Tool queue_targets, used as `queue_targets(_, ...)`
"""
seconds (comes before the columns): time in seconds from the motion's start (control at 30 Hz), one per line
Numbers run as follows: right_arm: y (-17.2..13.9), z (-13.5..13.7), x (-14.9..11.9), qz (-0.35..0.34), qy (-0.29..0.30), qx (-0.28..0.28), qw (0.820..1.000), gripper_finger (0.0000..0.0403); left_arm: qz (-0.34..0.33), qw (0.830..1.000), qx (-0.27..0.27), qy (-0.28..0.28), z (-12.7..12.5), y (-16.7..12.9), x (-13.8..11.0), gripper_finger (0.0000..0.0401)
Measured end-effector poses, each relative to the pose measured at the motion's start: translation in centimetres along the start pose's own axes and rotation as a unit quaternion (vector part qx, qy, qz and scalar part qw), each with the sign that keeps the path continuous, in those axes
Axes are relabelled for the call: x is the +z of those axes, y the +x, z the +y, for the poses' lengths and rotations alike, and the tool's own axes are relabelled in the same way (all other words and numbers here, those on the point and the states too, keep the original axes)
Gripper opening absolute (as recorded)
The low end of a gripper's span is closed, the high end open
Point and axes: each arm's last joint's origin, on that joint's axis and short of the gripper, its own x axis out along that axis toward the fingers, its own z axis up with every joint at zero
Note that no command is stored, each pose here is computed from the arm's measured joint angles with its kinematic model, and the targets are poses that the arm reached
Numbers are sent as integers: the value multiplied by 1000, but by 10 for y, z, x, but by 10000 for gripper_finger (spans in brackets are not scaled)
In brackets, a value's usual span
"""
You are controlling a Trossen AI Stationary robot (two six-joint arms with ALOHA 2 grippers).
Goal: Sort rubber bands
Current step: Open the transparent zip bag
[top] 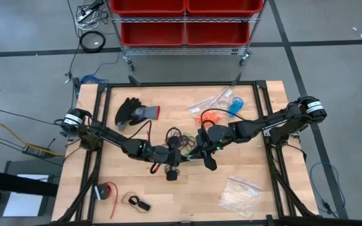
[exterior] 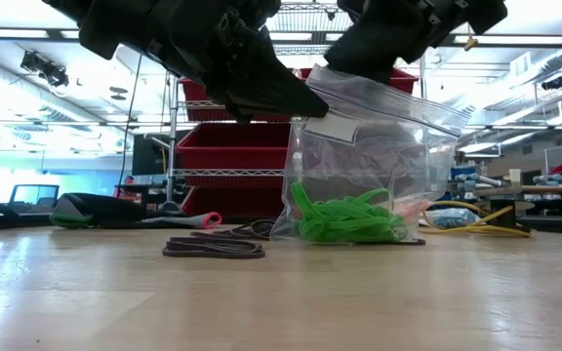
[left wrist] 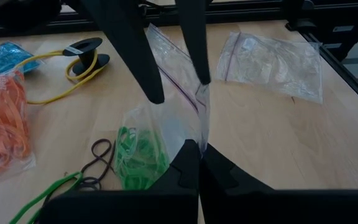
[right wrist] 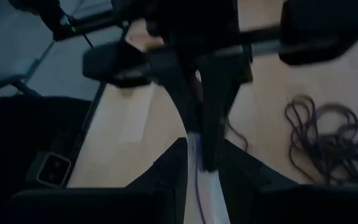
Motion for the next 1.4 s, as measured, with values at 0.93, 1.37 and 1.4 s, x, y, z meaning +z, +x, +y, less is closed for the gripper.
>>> queue_targets(0.93, 1, 6, -8, 28, 10, -17, 999, 77, 0, 1000, 0, -6, 0, 0, 0, 1)
queue_targets(1.37, 0, 7, -13, 56, 11, -20, 998, 77, 0, 1000, 0, -7, 0, 0, 0, 1)
queue_targets(1.4, 1, 8, -14, 56, 10, -19, 998, 77, 0, 1000, 0, -7, 0, 0, 0, 1)
